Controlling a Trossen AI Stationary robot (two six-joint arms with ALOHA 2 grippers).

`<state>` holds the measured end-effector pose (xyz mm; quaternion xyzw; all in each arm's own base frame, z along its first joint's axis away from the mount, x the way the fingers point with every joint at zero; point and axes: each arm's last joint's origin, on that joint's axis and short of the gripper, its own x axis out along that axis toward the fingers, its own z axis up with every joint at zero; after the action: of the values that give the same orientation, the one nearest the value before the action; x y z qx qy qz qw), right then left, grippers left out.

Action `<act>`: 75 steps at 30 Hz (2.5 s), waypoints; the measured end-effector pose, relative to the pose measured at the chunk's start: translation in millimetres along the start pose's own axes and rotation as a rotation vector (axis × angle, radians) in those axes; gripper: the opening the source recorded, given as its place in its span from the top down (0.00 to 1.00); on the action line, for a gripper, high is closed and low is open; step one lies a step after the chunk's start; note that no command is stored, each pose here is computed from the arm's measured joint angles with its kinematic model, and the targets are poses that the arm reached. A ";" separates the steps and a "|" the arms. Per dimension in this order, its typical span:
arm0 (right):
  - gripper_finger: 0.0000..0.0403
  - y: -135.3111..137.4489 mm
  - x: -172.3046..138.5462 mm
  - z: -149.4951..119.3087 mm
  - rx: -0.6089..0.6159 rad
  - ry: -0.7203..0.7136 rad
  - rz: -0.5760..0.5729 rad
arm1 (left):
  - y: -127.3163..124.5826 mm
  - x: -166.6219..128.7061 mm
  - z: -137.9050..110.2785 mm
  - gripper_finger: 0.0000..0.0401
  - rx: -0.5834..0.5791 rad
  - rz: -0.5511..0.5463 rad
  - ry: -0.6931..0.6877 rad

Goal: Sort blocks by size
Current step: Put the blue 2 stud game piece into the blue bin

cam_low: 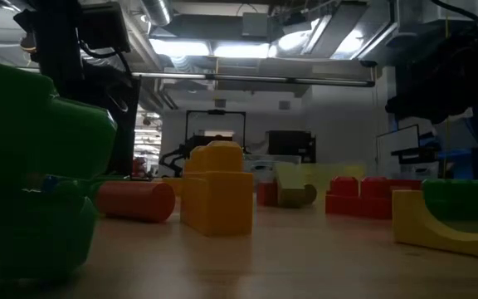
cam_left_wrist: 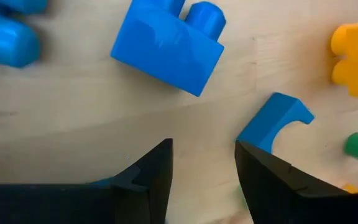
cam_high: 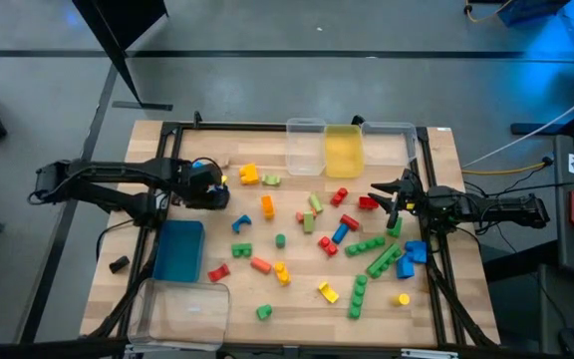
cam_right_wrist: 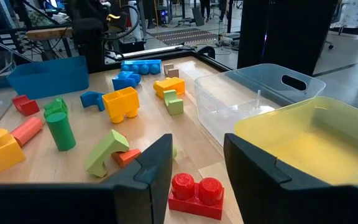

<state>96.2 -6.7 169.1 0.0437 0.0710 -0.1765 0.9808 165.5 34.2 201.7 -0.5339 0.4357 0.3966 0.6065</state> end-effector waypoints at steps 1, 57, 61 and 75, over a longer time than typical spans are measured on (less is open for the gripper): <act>0.64 0.0 0.0 0.0 0.000 0.000 0.000 | 0.1 1.7 -0.2 0.61 -0.024 -0.009 0.006; 0.64 0.0 0.0 0.1 -0.001 0.000 0.000 | 31.2 32.4 31.4 0.61 -0.450 -0.036 -0.139; 0.64 0.0 0.0 0.1 -0.001 0.000 0.000 | 30.8 32.5 31.3 0.61 -0.470 -0.042 -0.135; 0.64 0.0 -0.1 0.1 -0.002 0.000 0.000 | 23.5 42.5 37.2 0.61 -0.489 -0.061 -0.147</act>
<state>96.1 -6.7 169.2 0.0427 0.0711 -0.1763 0.9808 160.2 74.5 156.1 -0.6472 0.2654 0.5095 0.5010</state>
